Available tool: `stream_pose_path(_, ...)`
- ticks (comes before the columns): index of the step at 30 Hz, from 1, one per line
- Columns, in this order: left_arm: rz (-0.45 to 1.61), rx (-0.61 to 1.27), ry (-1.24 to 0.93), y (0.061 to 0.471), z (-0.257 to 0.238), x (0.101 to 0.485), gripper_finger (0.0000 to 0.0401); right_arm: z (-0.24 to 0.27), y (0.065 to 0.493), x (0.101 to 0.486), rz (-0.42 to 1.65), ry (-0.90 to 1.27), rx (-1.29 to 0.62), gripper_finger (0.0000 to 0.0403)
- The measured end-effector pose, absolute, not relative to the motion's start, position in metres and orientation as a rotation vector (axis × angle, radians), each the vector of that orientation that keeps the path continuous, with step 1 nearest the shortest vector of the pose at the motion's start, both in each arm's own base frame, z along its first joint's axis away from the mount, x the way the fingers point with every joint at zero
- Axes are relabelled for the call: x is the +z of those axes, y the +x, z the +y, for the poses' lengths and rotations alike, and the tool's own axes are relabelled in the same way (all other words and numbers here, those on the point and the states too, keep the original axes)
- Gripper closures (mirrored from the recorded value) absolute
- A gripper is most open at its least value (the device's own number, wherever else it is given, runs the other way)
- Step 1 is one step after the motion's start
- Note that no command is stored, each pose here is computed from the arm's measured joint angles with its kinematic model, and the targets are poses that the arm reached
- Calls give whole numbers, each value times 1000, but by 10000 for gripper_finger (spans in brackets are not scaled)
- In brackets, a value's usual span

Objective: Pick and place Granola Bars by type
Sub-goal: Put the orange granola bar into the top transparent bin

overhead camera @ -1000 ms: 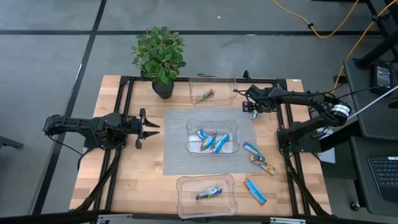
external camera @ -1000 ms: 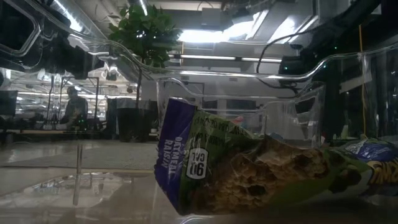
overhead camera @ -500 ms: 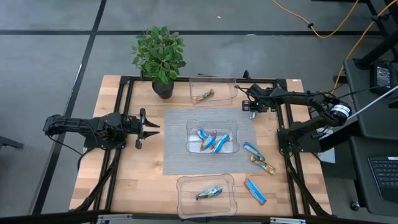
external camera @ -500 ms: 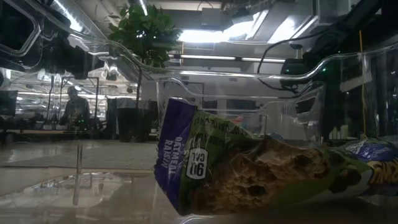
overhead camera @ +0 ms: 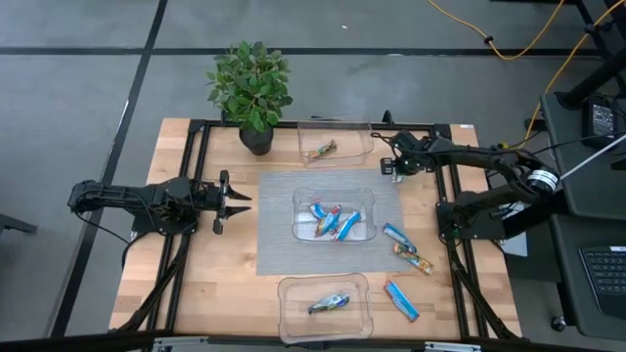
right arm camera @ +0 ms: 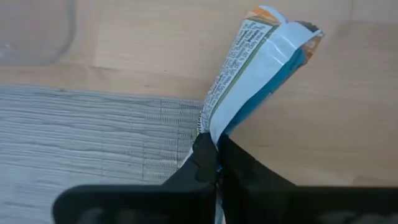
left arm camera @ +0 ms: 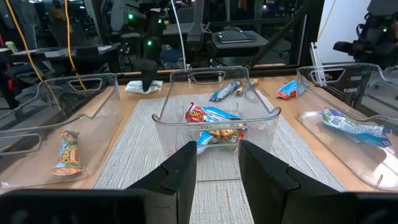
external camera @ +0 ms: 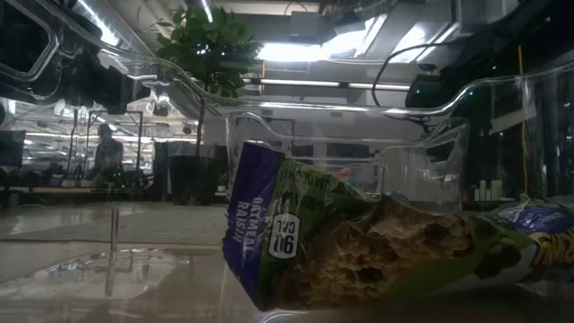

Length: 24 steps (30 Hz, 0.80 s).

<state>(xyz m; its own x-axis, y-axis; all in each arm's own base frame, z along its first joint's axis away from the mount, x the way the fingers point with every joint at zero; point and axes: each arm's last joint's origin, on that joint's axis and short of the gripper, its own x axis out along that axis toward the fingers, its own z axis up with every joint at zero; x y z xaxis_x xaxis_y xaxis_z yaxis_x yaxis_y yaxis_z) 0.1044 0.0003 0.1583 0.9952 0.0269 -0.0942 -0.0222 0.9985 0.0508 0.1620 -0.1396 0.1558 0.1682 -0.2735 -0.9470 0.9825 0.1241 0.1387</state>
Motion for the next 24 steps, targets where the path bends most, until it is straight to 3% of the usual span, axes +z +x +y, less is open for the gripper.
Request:
stream_pose_path(10,95,25,50,104,0,158,288,-128,152,196,790,983,-1010,398)
stream_pose_path(24,95,24,50,104,0,158,288,-109,130,312,494,710,-839,397)
